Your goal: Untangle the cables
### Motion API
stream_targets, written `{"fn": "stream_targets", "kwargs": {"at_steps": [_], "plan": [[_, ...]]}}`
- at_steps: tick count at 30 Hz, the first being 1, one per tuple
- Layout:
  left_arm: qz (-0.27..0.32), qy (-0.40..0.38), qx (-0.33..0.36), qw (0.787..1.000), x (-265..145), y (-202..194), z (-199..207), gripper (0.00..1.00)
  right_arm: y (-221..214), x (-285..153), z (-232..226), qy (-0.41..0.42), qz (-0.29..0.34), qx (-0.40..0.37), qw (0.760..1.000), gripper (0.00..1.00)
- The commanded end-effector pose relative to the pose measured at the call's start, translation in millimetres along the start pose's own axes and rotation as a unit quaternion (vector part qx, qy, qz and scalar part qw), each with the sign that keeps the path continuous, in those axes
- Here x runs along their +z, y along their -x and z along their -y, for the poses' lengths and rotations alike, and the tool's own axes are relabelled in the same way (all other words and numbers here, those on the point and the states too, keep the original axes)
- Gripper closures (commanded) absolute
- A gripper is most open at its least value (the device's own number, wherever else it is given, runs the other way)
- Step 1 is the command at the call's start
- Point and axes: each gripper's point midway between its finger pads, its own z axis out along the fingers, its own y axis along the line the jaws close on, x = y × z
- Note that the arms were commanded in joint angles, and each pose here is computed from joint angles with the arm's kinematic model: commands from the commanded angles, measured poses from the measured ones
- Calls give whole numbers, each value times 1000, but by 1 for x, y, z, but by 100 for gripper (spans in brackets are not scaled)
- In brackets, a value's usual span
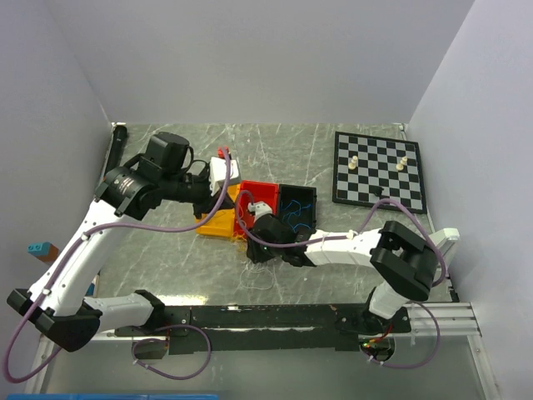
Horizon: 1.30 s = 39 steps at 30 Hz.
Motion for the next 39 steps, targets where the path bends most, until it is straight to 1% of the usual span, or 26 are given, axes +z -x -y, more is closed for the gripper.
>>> {"fn": "stream_targets", "kwargs": {"at_steps": [1,2,3,8,11,13,15,19,21,23,27,29,30,32,35,36,37,39], "plan": [[10,29,5,1000,-12,16,-6,99,-10,-6,2,-14,-29,18,999,83],[12,37,7,999,-15,20,-9,99,-11,-10,4,-16,-28,22,999,94],[12,47,6,999,-17,22,-12,99,-15,-14,9,-24,-28,28,999,100],[30,143,28,989,-42,47,-43,99,-40,-42,28,-40,-37,57,997,100],[67,233,49,969,-68,72,-67,99,-57,-59,43,-55,-44,77,995,100],[95,289,64,950,-88,86,-79,99,-66,-69,50,-61,-45,88,993,100],[129,353,65,925,-111,101,-92,99,-72,-79,56,-64,-43,100,992,100],[182,438,67,878,-149,122,-106,99,-81,-92,66,-76,-39,122,989,100],[201,491,62,846,-172,131,-118,99,-86,-95,72,-87,-42,128,987,100],[217,547,50,807,-198,140,-129,99,-92,-97,76,-97,-49,131,985,100],[244,627,49,738,-244,156,-138,99,-101,-99,83,-112,-60,142,982,100],[254,652,48,713,-261,165,-141,99,-103,-101,86,-120,-61,144,980,100],[258,661,46,704,-269,170,-142,99,-105,-101,87,-123,-63,145,980,100],[265,663,49,699,-274,178,-142,99,-105,-102,88,-125,-63,145,979,100],[281,673,55,682,-288,189,-139,99,-110,-103,92,-133,-69,146,978,100],[284,673,58,681,-289,192,-140,99,-111,-103,92,-132,-70,145,978,100],[282,667,61,687,-286,194,-140,99,-110,-103,91,-131,-68,146,978,100],[279,642,66,711,-273,195,-138,99,-108,-102,89,-121,-63,142,980,100]]}}
